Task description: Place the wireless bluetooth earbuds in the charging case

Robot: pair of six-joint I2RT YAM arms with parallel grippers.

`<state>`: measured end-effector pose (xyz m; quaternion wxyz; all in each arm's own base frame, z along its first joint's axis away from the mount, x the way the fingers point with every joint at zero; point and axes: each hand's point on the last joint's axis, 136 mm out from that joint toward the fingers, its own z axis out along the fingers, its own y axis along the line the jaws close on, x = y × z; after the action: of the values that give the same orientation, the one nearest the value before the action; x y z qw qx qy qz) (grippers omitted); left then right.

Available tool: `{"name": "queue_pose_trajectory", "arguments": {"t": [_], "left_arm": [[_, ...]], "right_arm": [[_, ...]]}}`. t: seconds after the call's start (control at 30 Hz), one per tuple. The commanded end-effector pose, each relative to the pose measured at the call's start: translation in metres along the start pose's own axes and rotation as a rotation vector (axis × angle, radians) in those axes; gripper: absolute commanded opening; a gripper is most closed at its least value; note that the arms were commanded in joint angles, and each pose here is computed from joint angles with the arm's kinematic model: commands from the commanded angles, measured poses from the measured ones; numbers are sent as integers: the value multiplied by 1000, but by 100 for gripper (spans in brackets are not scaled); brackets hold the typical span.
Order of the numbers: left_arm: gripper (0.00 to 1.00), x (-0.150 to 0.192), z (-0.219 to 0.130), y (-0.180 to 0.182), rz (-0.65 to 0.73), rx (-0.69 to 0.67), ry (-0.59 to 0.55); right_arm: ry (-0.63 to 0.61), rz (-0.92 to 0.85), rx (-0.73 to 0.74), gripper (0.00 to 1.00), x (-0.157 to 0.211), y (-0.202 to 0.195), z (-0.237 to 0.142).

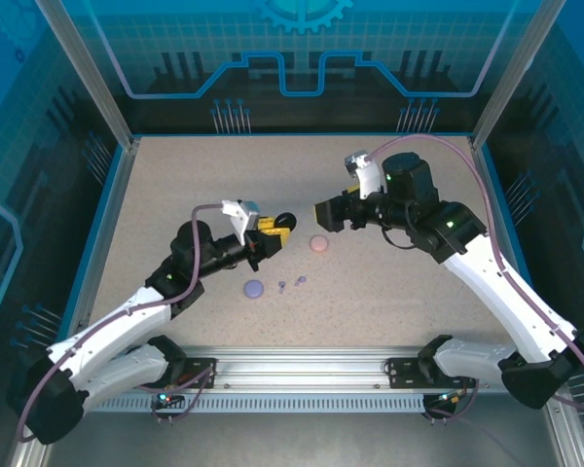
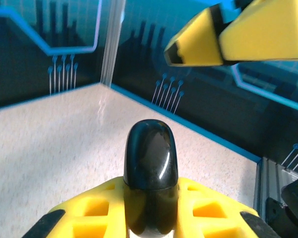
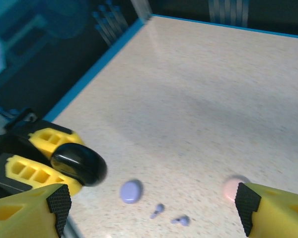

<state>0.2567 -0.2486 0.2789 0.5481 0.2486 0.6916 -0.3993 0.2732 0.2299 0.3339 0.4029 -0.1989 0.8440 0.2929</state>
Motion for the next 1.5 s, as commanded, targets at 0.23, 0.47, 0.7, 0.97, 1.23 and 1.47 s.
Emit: {"name": "queue_pose_trajectory", "arguments": {"t": [0.23, 0.47, 0.7, 0.97, 1.23, 1.47], "left_arm": [[0, 114, 38, 54, -515, -154, 395], [0, 150, 63, 73, -657, -213, 515], [0, 180, 71, 87, -715, -286, 636], [0, 207, 76, 95, -744, -310, 734], [17, 223, 67, 108, -747, -393, 769], [38, 227, 58, 118, -729, -454, 761]], "right_arm": [[2, 60, 170, 92, 19, -45, -13], [18, 68, 197, 92, 30, -54, -18], [11, 82, 235, 92, 37, -68, -26], [17, 98, 242, 92, 39, -77, -25], [22, 121, 272, 93, 44, -86, -30], [12, 129, 272, 100, 42, -88, -34]]}}
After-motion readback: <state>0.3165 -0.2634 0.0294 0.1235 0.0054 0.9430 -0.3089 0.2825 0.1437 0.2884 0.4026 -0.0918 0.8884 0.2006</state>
